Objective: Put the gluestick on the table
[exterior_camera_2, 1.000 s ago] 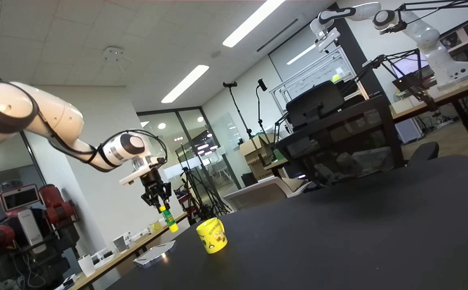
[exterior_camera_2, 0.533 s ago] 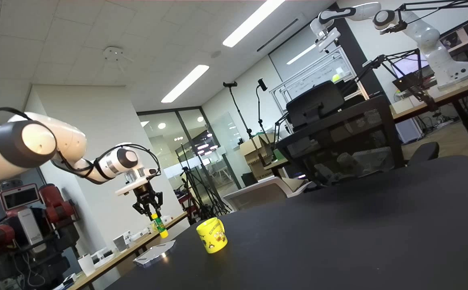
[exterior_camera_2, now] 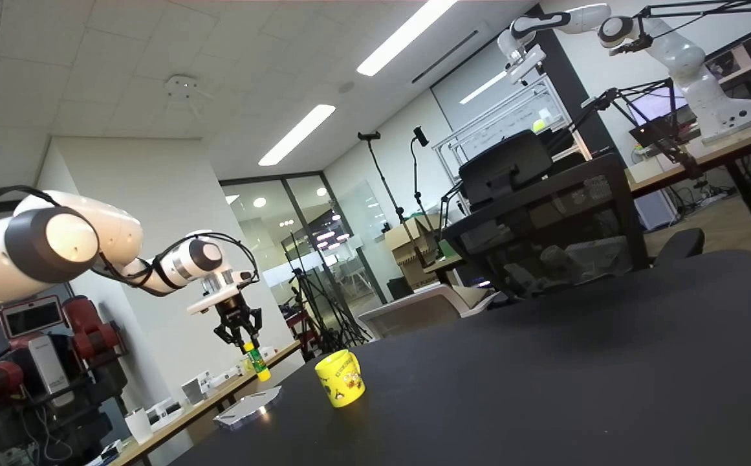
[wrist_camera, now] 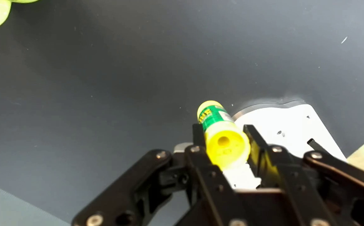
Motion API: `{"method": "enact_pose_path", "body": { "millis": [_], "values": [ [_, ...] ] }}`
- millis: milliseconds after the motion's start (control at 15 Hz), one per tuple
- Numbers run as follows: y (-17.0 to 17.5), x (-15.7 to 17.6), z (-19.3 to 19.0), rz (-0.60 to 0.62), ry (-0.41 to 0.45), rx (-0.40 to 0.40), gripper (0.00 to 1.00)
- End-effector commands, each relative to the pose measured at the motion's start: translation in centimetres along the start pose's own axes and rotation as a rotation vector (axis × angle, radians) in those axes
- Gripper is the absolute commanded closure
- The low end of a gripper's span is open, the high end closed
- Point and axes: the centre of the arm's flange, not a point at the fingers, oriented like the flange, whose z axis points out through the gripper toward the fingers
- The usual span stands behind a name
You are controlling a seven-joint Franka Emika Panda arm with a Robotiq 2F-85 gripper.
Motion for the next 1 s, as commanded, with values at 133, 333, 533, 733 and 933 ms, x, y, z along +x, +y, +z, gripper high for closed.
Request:
{"method": "enact_pose_path", "body": {
  "millis": [133,333,533,733,933],
  "values": [
    [0.8,3.0,0.3,-0.036,-0.006,-0.017,0.91],
    [0.5,4.8,0.8,-0.089,0.004,-0.026,0.91],
    [-1.1,6.4,1.4,-0.151,0.003,-0.036,0.91],
    [-3.4,7.5,2.2,-0.220,-0.009,-0.062,0.91],
    [-5.1,8.4,2.9,-0.297,-0.010,-0.100,0.91]
  ]
}}
